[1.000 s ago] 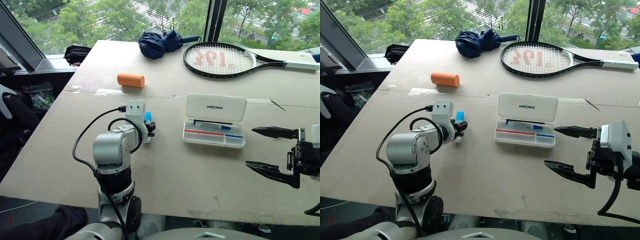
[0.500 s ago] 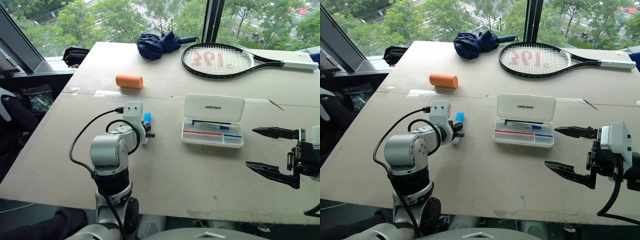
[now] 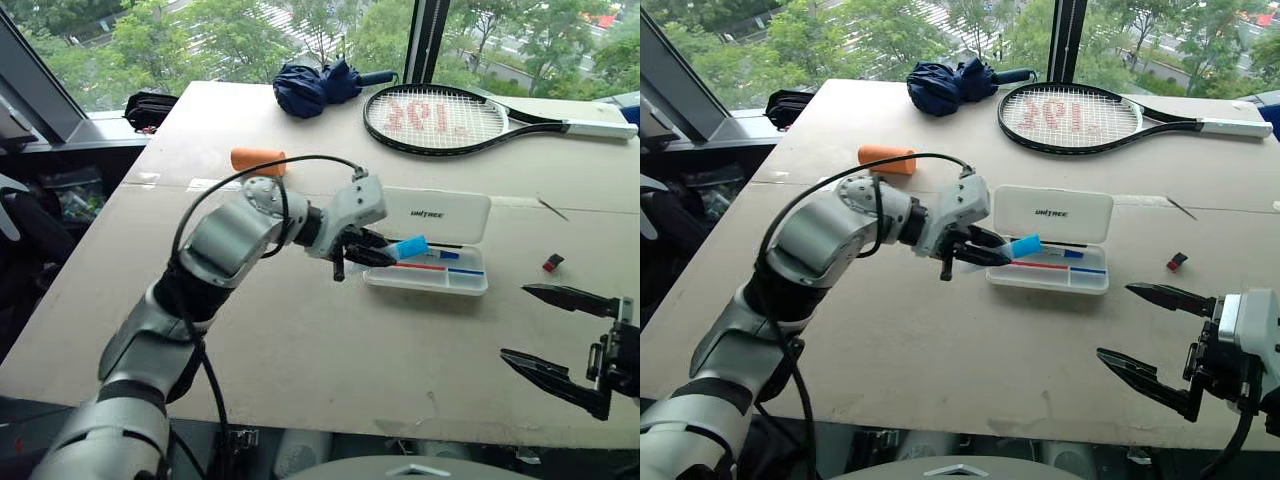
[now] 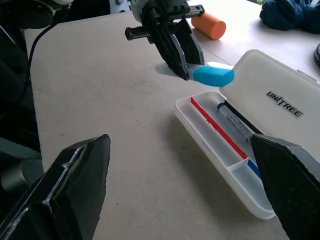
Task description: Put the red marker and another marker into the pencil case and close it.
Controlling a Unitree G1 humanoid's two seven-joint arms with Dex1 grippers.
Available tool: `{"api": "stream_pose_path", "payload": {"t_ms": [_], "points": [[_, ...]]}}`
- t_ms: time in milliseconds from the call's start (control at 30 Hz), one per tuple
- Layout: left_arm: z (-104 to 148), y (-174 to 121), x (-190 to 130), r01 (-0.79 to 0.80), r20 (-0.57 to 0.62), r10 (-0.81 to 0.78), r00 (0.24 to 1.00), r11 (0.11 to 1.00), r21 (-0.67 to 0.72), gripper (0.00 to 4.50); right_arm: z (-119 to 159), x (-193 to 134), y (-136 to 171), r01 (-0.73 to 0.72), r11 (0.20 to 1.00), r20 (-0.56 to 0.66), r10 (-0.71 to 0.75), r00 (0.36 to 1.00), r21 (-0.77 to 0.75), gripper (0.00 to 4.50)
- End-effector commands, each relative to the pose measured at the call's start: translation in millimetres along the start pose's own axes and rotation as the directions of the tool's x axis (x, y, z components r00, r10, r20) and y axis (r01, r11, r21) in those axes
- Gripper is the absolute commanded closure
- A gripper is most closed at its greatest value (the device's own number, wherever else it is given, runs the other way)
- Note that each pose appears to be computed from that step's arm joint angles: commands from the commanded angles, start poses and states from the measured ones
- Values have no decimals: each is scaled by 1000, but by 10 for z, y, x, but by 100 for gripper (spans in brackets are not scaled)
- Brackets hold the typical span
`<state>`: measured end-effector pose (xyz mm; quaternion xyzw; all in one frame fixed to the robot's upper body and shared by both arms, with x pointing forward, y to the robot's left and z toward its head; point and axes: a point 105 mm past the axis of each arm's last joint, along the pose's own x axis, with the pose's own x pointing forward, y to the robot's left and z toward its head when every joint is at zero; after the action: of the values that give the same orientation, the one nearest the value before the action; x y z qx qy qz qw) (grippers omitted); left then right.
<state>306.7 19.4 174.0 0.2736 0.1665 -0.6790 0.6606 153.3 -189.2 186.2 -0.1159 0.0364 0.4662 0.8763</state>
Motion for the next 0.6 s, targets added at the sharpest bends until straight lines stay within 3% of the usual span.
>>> {"api": "stream_pose_path", "payload": {"t_ms": [33, 200, 600], "points": [[-5, 147, 138, 51, -63, -44, 997, 992, 119, 376, 75, -51, 49, 38, 998, -4, -39, 999, -56, 0], [6, 252, 300, 86, -111, -72, 991, 988, 127, 376, 77, -75, 116, 82, 995, -10, -83, 997, -52, 0], [-38, 220, 332, 120, -159, -107, 981, 990, 73, 376, 74, -55, 126, 105, 993, -12, -106, 994, -54, 0]]}}
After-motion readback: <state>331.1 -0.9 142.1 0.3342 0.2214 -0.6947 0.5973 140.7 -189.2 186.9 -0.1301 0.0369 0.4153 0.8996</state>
